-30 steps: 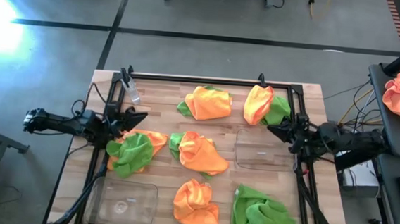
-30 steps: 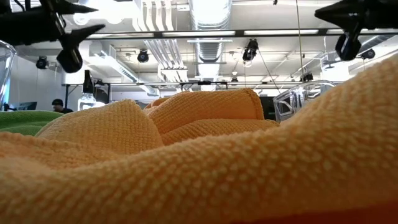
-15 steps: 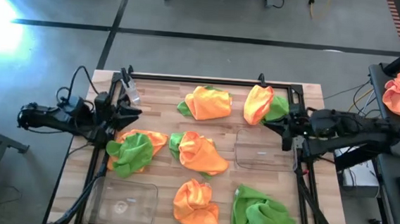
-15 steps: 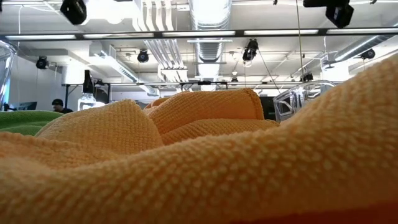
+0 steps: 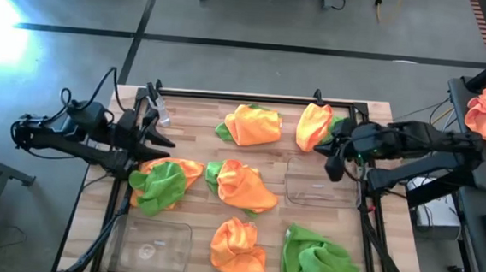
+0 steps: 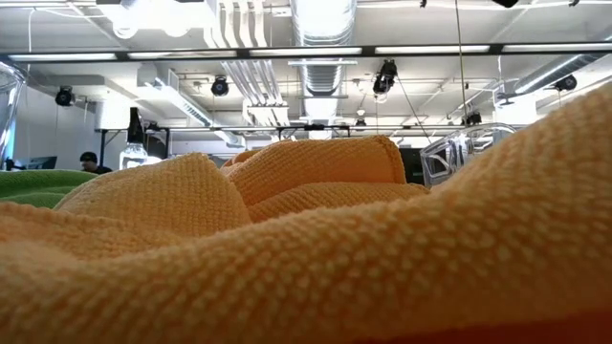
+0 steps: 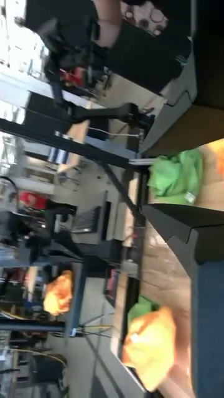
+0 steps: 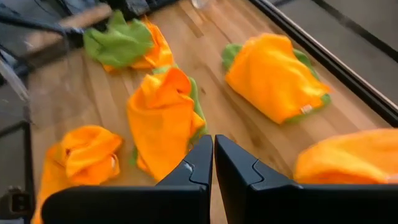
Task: Sort microfiber towel by color & place in baskets
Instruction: Put the center yellow towel into the left transparent bin
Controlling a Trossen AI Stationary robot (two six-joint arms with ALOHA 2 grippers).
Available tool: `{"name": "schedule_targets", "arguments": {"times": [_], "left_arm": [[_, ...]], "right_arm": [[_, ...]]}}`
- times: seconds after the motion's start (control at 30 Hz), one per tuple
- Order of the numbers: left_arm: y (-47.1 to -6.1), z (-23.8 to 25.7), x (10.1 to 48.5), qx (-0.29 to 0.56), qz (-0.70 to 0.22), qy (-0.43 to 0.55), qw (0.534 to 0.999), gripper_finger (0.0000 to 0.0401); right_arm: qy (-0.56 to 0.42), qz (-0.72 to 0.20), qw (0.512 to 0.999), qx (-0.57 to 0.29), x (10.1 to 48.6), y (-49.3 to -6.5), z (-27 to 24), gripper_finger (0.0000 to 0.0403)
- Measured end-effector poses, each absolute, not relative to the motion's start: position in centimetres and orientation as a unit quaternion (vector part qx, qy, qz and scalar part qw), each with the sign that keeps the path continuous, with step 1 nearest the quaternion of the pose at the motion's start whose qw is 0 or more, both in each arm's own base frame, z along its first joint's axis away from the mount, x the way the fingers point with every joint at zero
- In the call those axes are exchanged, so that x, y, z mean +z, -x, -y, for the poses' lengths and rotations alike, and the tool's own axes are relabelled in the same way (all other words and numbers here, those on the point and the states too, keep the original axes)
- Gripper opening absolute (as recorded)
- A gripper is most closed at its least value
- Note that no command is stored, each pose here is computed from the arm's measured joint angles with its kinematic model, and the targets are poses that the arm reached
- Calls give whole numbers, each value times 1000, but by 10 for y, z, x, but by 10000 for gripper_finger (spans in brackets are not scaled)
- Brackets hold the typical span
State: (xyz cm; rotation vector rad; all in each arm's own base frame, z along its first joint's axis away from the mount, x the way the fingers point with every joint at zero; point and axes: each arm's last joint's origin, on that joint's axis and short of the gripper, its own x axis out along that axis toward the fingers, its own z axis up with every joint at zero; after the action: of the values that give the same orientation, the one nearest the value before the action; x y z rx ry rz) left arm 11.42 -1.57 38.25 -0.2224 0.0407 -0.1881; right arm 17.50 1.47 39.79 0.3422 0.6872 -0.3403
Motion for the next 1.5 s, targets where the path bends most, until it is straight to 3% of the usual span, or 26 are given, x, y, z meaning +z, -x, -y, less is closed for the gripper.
{"name": "schedule_targets", "arguments": {"times": [0.43,0.97,1.5], "left_arm": [[-121,18,357,-115,-52,112,986,121],[-141,20,321,-122,13,107,987,121],[-137,24,338,-234,40,86,968,121]], "right_arm": [[-168,-367,897,-178,399,-190,-17,13],[-169,-374,892,-190,395,-197,-14,13],[-157,-378,889,-204,394,-200,-4,13]]}}
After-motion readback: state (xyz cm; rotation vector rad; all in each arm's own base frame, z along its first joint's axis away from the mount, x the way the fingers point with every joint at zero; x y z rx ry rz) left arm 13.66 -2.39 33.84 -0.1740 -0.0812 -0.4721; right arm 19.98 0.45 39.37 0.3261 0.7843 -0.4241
